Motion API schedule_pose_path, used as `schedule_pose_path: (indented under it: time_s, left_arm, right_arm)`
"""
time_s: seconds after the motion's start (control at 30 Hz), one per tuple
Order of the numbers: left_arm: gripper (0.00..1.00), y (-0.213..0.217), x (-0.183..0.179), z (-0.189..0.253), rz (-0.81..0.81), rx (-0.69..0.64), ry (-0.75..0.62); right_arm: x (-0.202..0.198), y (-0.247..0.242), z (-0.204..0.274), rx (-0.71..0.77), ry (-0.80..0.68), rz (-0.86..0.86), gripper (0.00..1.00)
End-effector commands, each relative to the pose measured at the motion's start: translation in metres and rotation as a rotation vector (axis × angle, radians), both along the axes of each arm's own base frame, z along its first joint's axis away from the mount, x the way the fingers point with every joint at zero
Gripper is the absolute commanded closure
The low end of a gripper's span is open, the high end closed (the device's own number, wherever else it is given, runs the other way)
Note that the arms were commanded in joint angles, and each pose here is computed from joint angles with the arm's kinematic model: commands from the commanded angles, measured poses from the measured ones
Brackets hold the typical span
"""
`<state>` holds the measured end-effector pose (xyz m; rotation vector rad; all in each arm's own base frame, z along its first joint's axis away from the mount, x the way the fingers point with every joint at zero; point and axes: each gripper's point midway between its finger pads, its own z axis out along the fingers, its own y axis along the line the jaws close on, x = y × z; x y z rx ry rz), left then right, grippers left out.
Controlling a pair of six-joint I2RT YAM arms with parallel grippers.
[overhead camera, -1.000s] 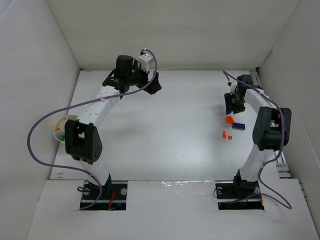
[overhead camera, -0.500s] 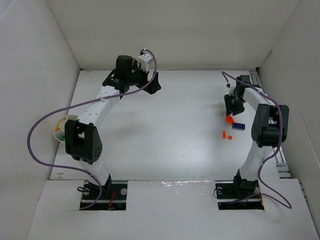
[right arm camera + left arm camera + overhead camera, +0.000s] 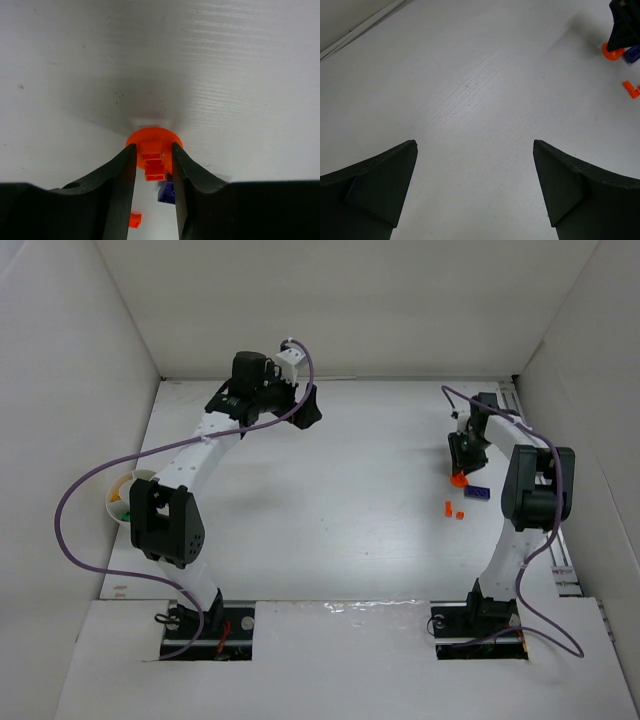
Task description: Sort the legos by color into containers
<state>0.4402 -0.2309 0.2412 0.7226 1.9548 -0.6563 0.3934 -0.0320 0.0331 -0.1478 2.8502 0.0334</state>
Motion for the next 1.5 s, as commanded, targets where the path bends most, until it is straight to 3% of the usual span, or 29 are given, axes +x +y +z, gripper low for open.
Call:
schedule_pose_path:
  time_s: [0.0,0.17,0.33,0.47,0.73,0.97,1.23,1.47]
  left_arm:
    - [0.00,-0.002,0.002,0.001,0.003,-0.007,-0.019]
    - [0.00,-0.002,0.002,-0.001,0.003,-0.007,-0.019]
    - [0.00,0.001,-0.001,-0.003,0.011,-0.003,-0.022]
    - [0.00,0.001,-0.001,-0.006,0.016,-0.009,-0.014]
    - [0.00,-0.005,-0.008,-0.006,-0.002,-0.055,0.009]
    - [0.00,-0.017,-0.022,0.008,-0.137,-0.253,0.049]
    - [0.00,-0.028,-0.021,0.040,-0.126,-0.436,0.024]
    - [0.15,-0.058,-0.024,0.044,-0.139,-0.454,0.037]
  right_arm:
    - [0.009,0.000,0.008,-0.010,-0.022,0.012,0.62]
    - [0.008,0.000,0.005,-0.012,-0.013,0.020,0.70]
    - [0.008,0.000,0.004,-0.011,-0.004,0.020,0.87]
    - [0.008,0.008,0.014,0.034,-0.004,0.024,0.94]
    - [0.028,0.049,0.065,0.208,-0.075,-0.033,0.97]
    - [0.057,0.120,0.118,0.432,-0.150,-0.063,0.97]
    - [0.078,0.198,0.177,0.830,-0.131,-0.146,0.98]
    - [0.094,0.239,0.213,1.090,-0.059,-0.221,0.98]
